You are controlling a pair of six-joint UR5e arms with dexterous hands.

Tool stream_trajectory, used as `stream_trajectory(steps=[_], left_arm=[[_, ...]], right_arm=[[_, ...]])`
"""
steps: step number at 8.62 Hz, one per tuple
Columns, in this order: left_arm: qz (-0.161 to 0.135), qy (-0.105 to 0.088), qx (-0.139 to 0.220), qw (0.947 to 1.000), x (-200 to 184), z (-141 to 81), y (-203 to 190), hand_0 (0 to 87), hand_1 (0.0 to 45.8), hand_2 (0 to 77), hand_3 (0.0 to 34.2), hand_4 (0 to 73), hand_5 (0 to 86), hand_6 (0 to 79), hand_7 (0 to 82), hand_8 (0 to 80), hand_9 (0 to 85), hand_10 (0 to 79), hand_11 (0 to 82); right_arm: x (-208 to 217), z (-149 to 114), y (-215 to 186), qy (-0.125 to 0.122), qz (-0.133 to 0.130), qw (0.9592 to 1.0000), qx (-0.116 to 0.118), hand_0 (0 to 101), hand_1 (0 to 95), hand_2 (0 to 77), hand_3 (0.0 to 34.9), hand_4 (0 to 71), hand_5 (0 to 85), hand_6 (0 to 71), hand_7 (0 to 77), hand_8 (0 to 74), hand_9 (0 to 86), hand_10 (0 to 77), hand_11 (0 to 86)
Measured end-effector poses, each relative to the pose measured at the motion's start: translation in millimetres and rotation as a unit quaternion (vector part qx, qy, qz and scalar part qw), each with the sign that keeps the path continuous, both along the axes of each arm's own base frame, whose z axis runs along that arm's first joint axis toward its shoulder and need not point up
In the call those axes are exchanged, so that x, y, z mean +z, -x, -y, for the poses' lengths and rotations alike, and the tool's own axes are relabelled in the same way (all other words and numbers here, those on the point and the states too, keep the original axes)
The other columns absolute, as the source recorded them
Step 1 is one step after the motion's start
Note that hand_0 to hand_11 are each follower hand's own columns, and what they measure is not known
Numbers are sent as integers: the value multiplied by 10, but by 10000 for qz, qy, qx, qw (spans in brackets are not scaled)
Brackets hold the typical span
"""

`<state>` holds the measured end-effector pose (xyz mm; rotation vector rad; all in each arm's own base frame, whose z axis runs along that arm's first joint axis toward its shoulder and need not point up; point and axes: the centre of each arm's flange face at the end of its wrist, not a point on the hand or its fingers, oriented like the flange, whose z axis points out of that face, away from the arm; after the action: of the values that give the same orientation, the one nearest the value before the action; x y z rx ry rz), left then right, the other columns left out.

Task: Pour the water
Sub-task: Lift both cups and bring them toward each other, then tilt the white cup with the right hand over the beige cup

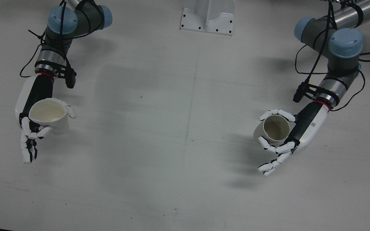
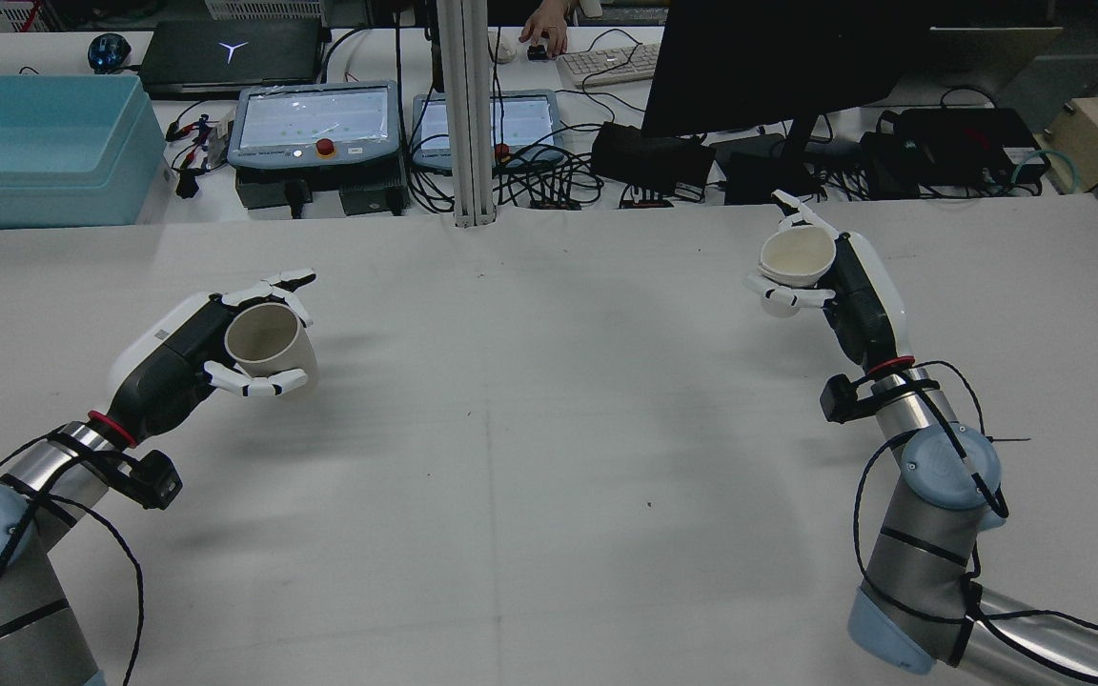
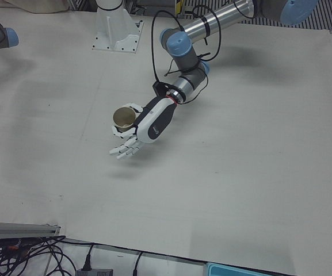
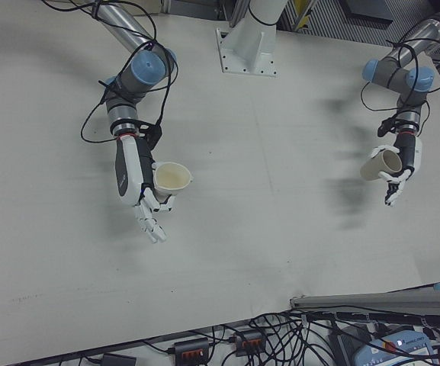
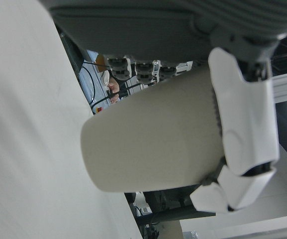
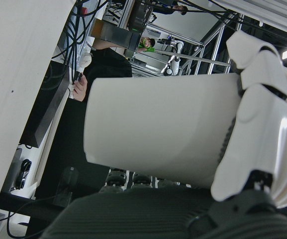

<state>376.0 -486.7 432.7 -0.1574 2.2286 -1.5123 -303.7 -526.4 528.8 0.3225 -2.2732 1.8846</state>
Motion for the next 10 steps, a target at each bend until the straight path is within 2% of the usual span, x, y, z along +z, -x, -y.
stream_trajectory(steps=[2,4,5,6,7,8,9,10], left_arm=[[-29,-331,153,9993,-685,-46,-472,559,175,376,0,376,442,76,180,60,87,44,82],[-42,-444,364,9983,-1001,-207,-840,555,175,371,0,376,442,87,191,60,87,44,82],[-51,-462,412,9981,-1067,-247,-921,555,175,371,0,376,442,87,191,60,87,44,82],[-64,-477,434,9979,-1111,-267,-962,552,175,371,0,382,436,87,191,60,87,44,93],[-68,-501,450,9977,-1150,-289,-989,551,175,376,0,382,436,87,191,60,87,44,93],[-76,-526,476,9974,-1184,-325,-1021,553,175,376,0,382,436,87,191,60,93,44,93],[-97,-551,551,9969,-1221,-412,-1088,556,175,376,0,382,436,87,191,60,87,44,93],[-114,-580,635,9962,-1260,-517,-1156,556,175,376,0,382,436,87,191,60,87,44,93]], right_arm=[[-241,12,-18,-160,59,9998,51,518,196,245,0,229,687,98,153,60,109,82,131],[-726,18,-15,-474,95,9987,139,522,202,245,0,229,687,109,158,60,109,82,131],[-1062,-10,-39,-692,53,9973,227,522,202,245,0,229,687,109,158,60,109,55,131],[-1397,-86,-22,-903,-67,9954,299,532,202,245,0,229,687,109,169,60,104,71,114],[-1694,-183,71,-1080,-190,9934,321,538,207,245,0,229,687,109,169,60,98,44,109],[-1934,-289,183,-1220,-324,9915,323,540,207,245,0,240,671,109,169,44,93,65,114],[-2159,-424,262,-1356,-535,9887,357,545,213,251,0,240,676,109,169,49,93,65,109],[-2295,-536,259,-1443,-731,9859,418,552,213,256,0,245,687,109,169,33,54,65,109]])
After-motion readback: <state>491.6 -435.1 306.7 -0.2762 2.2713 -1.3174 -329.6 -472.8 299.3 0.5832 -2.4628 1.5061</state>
